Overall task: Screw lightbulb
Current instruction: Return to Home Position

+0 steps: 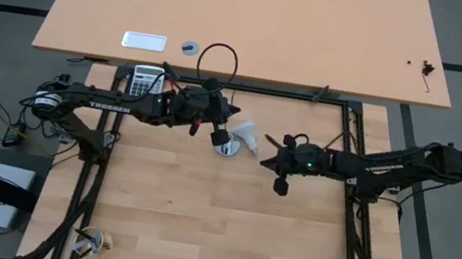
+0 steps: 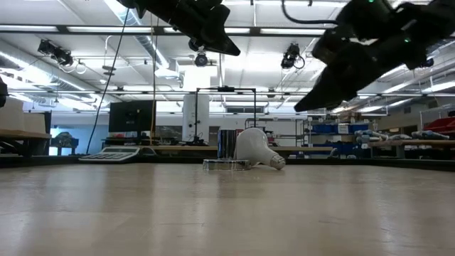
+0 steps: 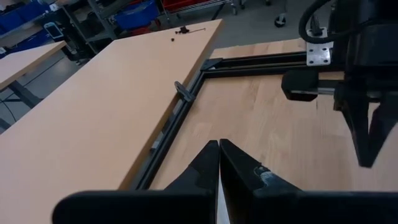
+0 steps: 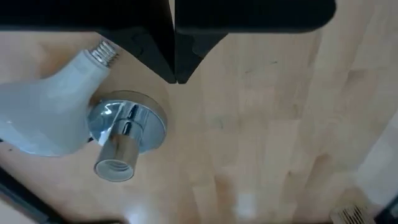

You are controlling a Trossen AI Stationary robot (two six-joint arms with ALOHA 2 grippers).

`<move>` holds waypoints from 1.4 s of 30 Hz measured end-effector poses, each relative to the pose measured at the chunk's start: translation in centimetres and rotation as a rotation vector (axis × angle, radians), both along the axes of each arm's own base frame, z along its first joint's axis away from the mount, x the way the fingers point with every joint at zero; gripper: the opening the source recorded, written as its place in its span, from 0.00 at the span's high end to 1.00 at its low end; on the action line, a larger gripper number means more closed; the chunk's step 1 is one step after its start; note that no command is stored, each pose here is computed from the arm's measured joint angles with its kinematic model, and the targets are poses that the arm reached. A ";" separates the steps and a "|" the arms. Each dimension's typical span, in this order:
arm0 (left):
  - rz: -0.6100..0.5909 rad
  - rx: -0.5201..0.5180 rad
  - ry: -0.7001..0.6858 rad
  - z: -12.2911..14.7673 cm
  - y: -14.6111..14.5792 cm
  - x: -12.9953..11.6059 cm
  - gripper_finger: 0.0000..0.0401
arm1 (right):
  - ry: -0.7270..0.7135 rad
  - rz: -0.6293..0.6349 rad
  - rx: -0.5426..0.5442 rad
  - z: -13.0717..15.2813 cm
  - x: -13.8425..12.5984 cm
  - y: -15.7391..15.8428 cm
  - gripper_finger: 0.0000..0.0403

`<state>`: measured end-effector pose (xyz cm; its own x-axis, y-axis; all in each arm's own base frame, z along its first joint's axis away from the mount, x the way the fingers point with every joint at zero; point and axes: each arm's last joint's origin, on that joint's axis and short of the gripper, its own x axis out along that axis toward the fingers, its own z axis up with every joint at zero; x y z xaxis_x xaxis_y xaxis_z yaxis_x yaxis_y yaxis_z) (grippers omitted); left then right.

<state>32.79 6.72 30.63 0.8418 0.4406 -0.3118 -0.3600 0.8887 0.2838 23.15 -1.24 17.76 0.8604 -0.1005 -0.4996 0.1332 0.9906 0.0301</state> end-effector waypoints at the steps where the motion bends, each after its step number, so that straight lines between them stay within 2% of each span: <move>1: 0.000 0.000 0.000 0.0 0.0 0.0 0.95 | -0.014 -0.003 0.003 -0.2 -0.5 0.0 0.99; 9: -0.001 0.002 0.001 0.0 0.0 0.0 0.95 | -0.191 -0.006 -0.003 -1.0 -4.6 0.2 0.99; 22: -0.001 0.002 0.001 0.0 0.0 0.0 0.95 | -0.366 -0.046 -0.037 -2.4 -9.7 0.4 1.00; 28: -0.001 0.002 0.006 0.0 0.0 0.0 0.95 | -0.309 -0.103 -0.051 -3.0 -11.0 0.9 1.00; 34: -0.001 0.001 0.012 -0.1 0.0 0.0 0.95 | -0.326 -0.078 -0.060 -2.9 -12.0 1.7 1.00; 38: -0.003 0.000 0.014 -0.1 0.0 0.0 0.95 | -0.387 0.030 -0.056 -2.3 -12.4 2.1 1.00; 42: -0.003 -0.001 0.016 -0.1 0.0 0.0 0.95 | -0.407 0.083 -0.046 -2.1 -12.5 1.8 1.00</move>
<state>32.75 6.71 30.49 0.8380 0.4380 -0.3254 -0.3529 0.8899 0.2890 10.64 0.56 15.64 0.9928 -0.0373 -0.1136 0.0397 0.9990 0.0190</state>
